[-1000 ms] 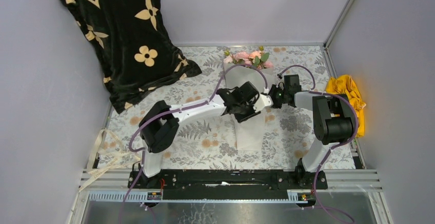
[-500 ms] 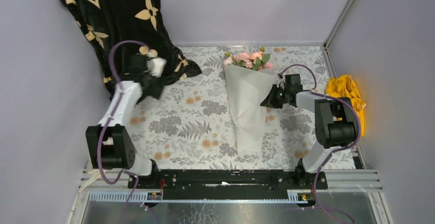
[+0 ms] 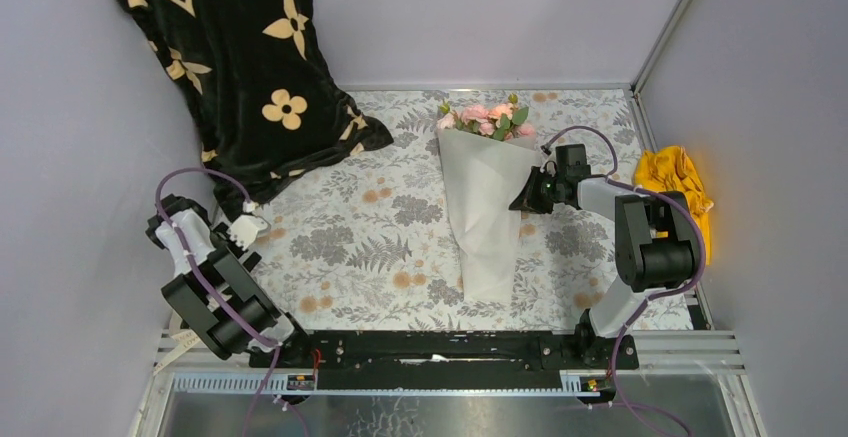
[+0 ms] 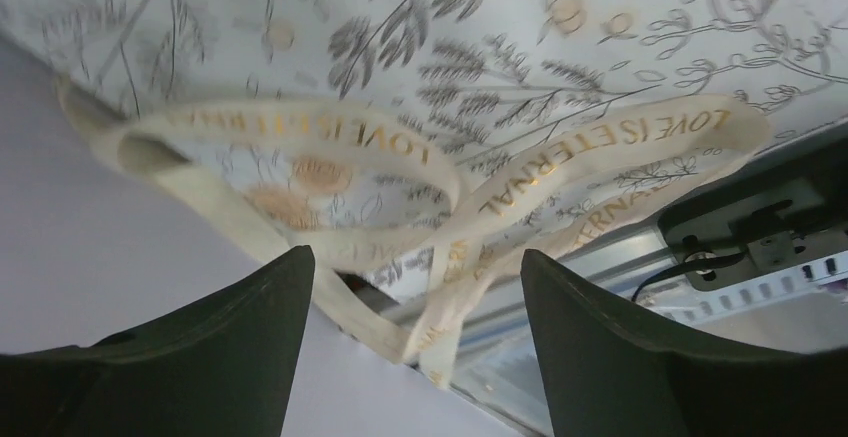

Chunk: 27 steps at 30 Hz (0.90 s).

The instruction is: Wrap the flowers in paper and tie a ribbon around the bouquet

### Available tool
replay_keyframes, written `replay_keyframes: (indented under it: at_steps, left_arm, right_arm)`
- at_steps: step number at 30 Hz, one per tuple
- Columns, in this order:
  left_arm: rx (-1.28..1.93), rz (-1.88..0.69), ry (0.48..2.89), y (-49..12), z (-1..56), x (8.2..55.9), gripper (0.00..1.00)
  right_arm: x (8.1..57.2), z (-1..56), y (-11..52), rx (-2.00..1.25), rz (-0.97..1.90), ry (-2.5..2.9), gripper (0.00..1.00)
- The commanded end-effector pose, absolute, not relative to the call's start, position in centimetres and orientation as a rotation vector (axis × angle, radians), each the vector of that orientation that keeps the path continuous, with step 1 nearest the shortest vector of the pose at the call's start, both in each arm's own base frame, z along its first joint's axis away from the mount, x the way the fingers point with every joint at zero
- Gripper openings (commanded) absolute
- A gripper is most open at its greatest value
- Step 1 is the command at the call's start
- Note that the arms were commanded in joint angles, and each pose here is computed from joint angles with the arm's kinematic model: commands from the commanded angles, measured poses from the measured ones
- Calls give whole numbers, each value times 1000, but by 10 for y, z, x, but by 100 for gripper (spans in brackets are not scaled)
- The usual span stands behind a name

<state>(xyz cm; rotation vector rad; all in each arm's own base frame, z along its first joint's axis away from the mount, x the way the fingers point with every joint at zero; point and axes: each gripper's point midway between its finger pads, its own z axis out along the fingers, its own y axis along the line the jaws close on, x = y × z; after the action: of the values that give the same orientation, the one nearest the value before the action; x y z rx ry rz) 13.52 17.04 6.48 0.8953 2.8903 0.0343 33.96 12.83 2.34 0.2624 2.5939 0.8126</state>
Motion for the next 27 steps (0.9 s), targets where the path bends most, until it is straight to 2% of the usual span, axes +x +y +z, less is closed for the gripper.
replay_keyframes:
  at_steps: [1, 4, 8, 13, 15, 21, 24, 27]
  left_arm:
    - [1239, -143, 2645, 142, 55, 143, 80]
    - [1299, -177, 2618, 134, 43, 138, 70]
    - [1388, -230, 2630, 123, 28, 125, 68]
    - [1348, -97, 2663, 143, 19, 138, 68]
    - [1318, -57, 2670, 150, 19, 145, 65]
    - [1307, -39, 2663, 150, 19, 148, 32]
    - [1332, -25, 2652, 147, 18, 147, 2]
    - [1235, 11, 2589, 134, 39, 179, 0]
  right_arm:
    - [346, 41, 127, 222, 794, 2549, 0]
    - [345, 39, 126, 221, 788, 2554, 0]
    - [346, 39, 126, 223, 787, 2555, 0]
    - [348, 40, 128, 222, 796, 2552, 0]
    - [348, 41, 127, 219, 793, 2549, 0]
    - [348, 42, 128, 216, 804, 2540, 0]
    - [349, 45, 130, 211, 815, 2534, 0]
    - [350, 49, 132, 203, 835, 2530, 0]
